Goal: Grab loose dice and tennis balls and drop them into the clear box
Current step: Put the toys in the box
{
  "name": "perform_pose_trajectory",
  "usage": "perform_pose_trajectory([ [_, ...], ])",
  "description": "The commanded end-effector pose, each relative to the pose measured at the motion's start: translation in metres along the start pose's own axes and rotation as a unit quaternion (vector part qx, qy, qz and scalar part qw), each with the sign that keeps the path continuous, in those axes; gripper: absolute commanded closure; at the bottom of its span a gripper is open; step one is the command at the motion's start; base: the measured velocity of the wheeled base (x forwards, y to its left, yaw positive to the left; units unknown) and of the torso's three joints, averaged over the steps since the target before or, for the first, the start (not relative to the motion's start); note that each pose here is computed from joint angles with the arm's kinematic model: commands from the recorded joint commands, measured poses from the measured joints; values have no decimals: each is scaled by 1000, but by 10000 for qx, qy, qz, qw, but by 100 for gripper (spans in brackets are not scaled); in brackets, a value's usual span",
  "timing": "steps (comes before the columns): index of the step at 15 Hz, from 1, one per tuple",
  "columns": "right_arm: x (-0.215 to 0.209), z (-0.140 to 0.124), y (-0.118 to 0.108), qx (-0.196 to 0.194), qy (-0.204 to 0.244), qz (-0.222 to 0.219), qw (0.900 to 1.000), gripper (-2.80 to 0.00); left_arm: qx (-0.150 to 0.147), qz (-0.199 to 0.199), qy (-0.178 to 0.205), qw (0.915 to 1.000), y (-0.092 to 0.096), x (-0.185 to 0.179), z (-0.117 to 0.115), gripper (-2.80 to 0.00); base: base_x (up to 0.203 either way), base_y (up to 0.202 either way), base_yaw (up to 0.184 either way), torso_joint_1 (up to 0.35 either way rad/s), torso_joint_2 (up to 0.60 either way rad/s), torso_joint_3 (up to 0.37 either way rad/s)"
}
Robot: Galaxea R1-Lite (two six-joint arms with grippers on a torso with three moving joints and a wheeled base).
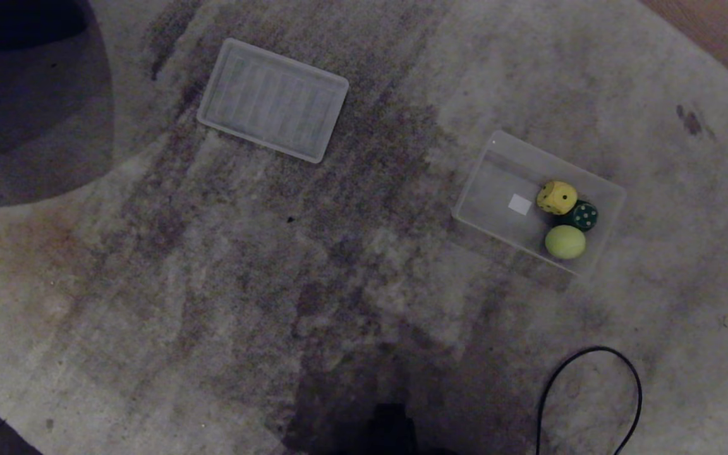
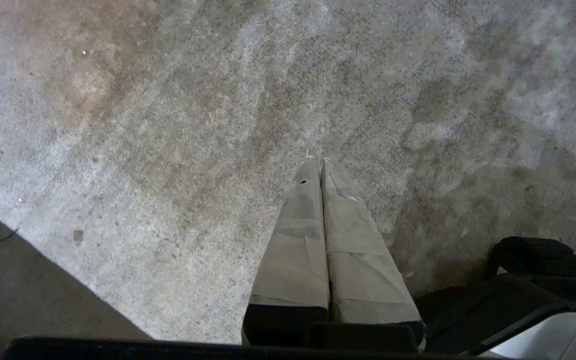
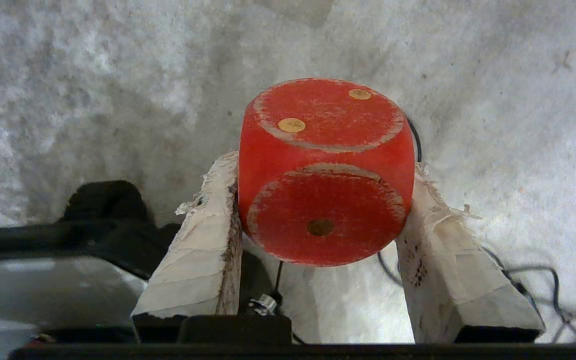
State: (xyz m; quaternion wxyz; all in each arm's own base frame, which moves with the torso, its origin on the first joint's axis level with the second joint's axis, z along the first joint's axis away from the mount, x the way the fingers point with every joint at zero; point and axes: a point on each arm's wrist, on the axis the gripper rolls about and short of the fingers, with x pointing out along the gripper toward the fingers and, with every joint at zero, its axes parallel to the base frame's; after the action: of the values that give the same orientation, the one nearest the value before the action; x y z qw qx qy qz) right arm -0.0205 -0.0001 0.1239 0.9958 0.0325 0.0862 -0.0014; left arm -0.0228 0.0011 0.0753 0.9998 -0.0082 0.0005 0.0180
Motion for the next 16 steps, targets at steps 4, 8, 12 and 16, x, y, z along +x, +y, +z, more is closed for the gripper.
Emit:
perform_pose_trajectory([
  [4,97,58,5,232,1558,-60,9875,0,-2,5,17,10000,0,0,0,0,0,0,0,0,0,0],
  [8,198,75,13,735,1442,50,9868,0,-2,5,17,10000,0,0,0,0,0,0,0,0,0,0],
  [12,286,95,32,1338,567,413,9885,0,-2,5,17,10000,0,0,0,0,0,0,0,0,0,0],
  [16,340,97,45,1625,-274,751,9835,0,-2,5,17,10000,0,0,0,0,0,0,0,0,0,0],
])
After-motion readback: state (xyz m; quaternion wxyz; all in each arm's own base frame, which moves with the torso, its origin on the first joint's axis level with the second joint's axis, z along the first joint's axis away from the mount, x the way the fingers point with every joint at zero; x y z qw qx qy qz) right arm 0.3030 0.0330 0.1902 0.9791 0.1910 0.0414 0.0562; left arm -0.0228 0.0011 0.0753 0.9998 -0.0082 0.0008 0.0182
